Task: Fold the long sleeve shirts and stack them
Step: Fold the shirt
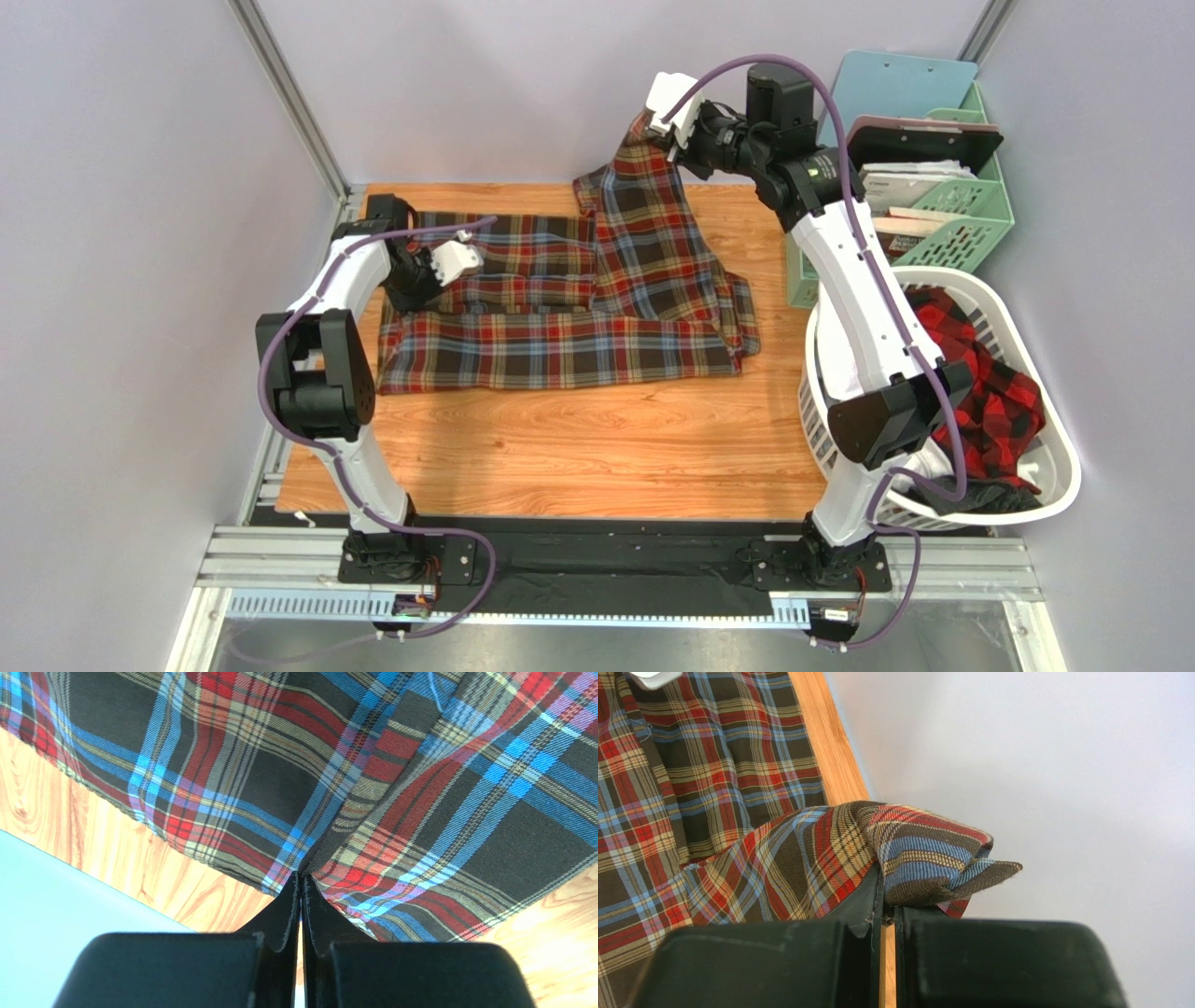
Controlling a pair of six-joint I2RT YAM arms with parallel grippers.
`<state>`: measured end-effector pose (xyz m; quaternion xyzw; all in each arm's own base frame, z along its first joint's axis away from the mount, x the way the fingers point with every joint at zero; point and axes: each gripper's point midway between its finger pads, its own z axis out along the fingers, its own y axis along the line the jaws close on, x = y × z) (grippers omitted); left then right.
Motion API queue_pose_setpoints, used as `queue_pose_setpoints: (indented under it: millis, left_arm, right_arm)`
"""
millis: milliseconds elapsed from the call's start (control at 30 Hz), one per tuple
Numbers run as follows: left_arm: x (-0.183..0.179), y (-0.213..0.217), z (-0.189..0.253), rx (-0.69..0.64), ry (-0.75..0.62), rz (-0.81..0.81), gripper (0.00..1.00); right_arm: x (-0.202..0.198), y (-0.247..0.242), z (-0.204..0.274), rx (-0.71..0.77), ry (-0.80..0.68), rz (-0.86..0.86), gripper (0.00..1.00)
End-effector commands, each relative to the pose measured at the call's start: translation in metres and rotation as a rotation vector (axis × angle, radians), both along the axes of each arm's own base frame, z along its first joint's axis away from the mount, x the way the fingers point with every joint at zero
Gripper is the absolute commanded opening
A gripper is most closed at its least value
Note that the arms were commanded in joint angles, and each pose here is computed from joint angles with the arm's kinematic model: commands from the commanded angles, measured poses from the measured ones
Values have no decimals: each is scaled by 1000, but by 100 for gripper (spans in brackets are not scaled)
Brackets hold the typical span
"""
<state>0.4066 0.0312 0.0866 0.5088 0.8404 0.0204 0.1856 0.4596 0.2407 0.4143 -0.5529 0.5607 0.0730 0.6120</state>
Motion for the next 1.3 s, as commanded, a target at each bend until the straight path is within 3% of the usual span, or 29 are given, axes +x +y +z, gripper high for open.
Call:
queue_pose_setpoints:
  millis: [0, 267, 800, 1267]
  left_arm:
    - [-18, -5, 7, -21, 11, -49, 0]
    - [-42, -4, -6, -7, 60, -60, 0]
    - [5, 2, 54, -24, -196, 74, 0]
    - [18, 18, 26, 40, -158, 117, 0]
  right_arm:
    - [-14, -1, 22, 27, -60, 17, 0]
    - [-27, 6, -2, 0, -10, 42, 0]
    - [-20, -8, 79, 76, -230, -44, 0]
    - [17, 6, 71, 103, -252, -56, 0]
